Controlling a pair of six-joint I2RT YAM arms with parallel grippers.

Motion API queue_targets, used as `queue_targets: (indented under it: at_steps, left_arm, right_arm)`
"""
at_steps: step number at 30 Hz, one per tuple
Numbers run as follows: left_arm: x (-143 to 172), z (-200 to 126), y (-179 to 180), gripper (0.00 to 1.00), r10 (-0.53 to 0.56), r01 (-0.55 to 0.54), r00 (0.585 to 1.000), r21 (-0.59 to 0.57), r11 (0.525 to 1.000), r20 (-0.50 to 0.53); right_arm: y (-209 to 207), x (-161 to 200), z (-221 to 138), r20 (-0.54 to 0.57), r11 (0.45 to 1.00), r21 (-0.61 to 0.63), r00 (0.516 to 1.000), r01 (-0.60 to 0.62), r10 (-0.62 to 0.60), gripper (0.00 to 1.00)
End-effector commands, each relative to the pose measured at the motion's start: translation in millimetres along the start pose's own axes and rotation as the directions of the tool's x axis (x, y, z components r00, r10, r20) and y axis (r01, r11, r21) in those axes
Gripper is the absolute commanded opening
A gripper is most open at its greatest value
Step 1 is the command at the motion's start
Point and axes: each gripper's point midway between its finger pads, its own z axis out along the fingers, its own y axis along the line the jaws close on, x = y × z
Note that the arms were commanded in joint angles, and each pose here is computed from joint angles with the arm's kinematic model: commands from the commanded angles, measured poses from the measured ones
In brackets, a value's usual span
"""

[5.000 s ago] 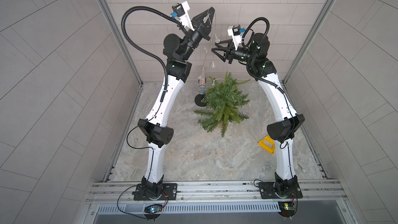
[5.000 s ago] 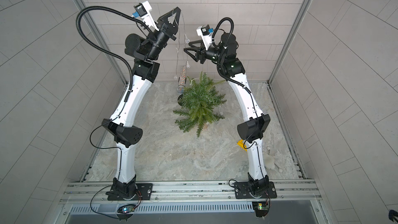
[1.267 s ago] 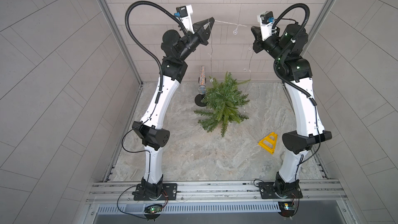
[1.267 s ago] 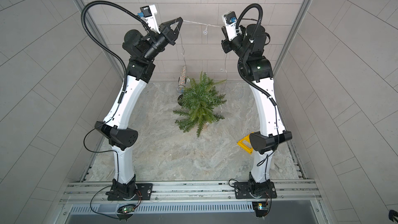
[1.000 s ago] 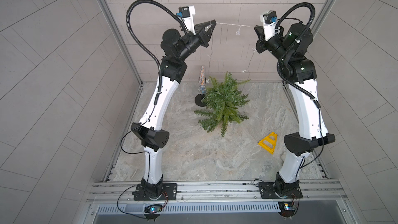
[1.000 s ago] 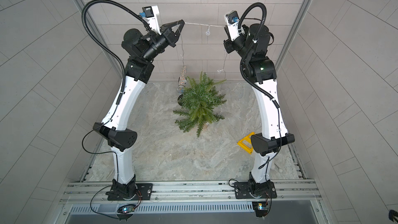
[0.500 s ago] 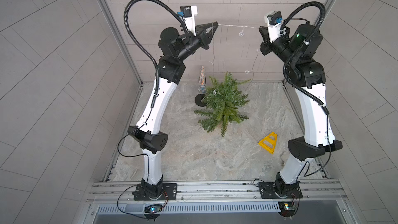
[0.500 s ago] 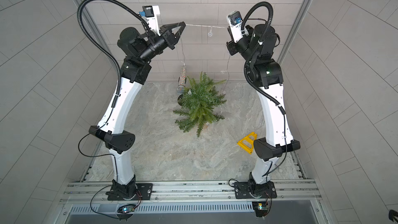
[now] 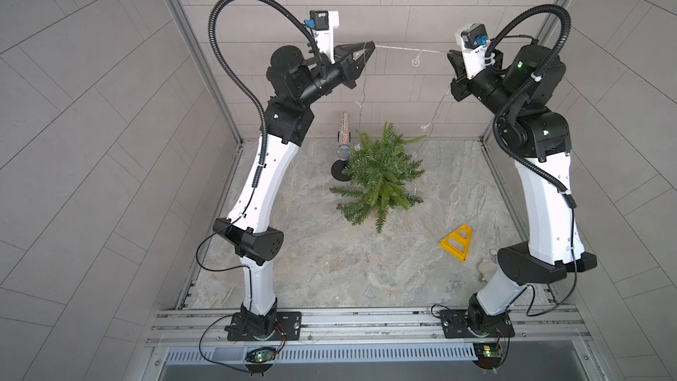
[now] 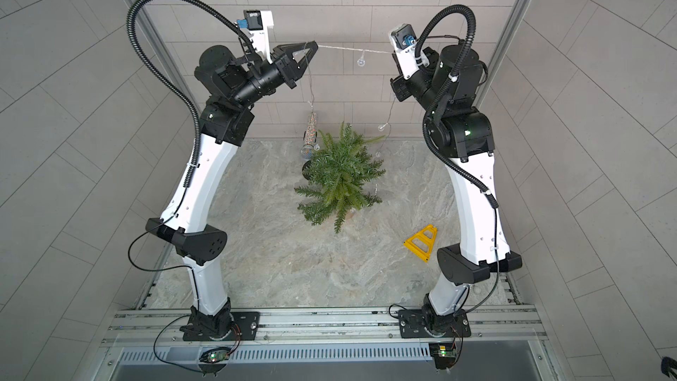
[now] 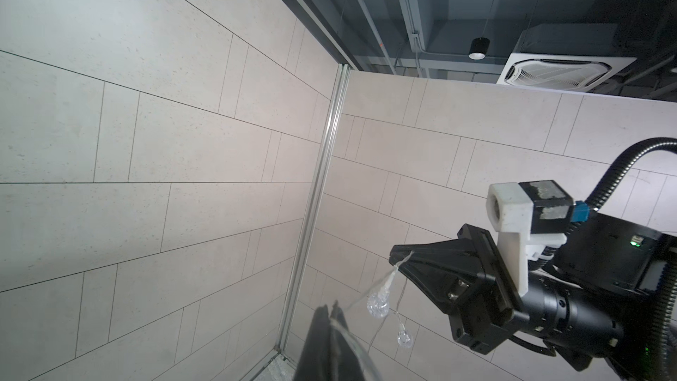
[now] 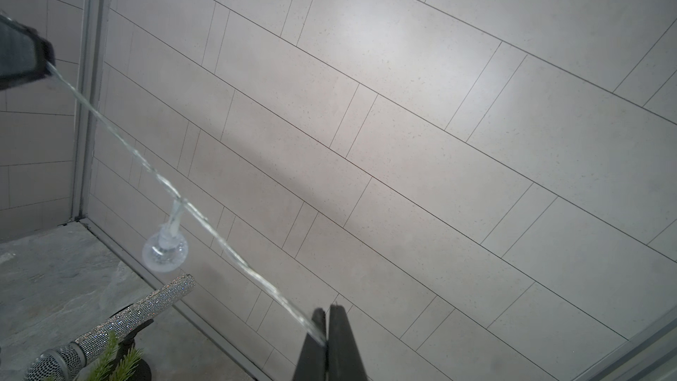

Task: Remove string lights from the small christmas tree
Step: Remove the light string from the Christmas tree.

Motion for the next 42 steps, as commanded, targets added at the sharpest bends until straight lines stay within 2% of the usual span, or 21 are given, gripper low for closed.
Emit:
queue_targets:
  at_steps: [1, 8, 17, 19, 23, 28, 32, 38, 42]
  left_arm:
    - [-56.7, -28.6, -12.3, 0.0, 0.093, -0.087, 0.988, -0.05, 0.995, 0.125]
    - [-57.0, -31.8, -64.5, 0.0, 0.057, -0.067, 0.993, 0.095, 0.993, 0.104]
    - [-41.5, -53.6, -122.7, 0.0, 0.006, -0.014, 0.999, 0.171, 0.985, 0.05]
    - [-35.2, -60.2, -135.9, 0.05, 0.001, -0.004, 1.0, 0.194, 0.981, 0.014]
    - [-15.2, -74.5, -141.9, 0.1, -0.039, 0.046, 0.998, 0.164, 0.985, -0.049]
    - [24.7, -100.1, -151.2, 0.1, -0.104, 0.126, 0.981, 0.134, 0.983, -0.161]
    - [53.5, -121.3, -180.5, 0.17, -0.116, 0.161, 0.968, 0.191, 0.968, -0.224]
    - [102.4, -140.7, -155.8, 0.24, -0.101, 0.128, 0.945, 0.068, 0.989, -0.309]
    - [131.6, -154.8, -126.0, 0.25, -0.051, 0.026, 0.923, -0.071, 0.997, -0.38]
  right_arm:
    - [-29.0, -19.6, -43.8, 0.017, 0.994, 0.11, 1.0, -0.018, 0.016, 0.0]
    - [-19.8, -32.2, -80.1, 0.044, 0.997, 0.072, 0.998, -0.037, 0.034, 0.0]
    - [-14.0, -33.5, -118.6, 0.053, 0.996, 0.074, 0.998, -0.047, 0.043, 0.0]
    - [-11.9, -32.8, -122.1, 0.057, 0.996, 0.069, 0.997, -0.051, 0.048, 0.0]
    - [-6.5, -34.4, -124.5, 0.068, 0.997, 0.039, 0.995, -0.07, 0.067, 0.0]
    - [5.1, -38.6, -125.6, 0.1, 0.995, -0.028, 0.99, -0.098, 0.1, 0.0]
    - [9.8, -44.1, -127.7, 0.143, 0.992, -0.055, 0.983, -0.111, 0.118, 0.0]
    - [29.5, -53.4, -130.7, 0.183, 0.974, -0.181, 0.968, -0.139, 0.172, 0.0]
    - [35.5, -69.8, -137.3, 0.236, 0.955, -0.246, 0.946, -0.164, 0.223, 0.0]
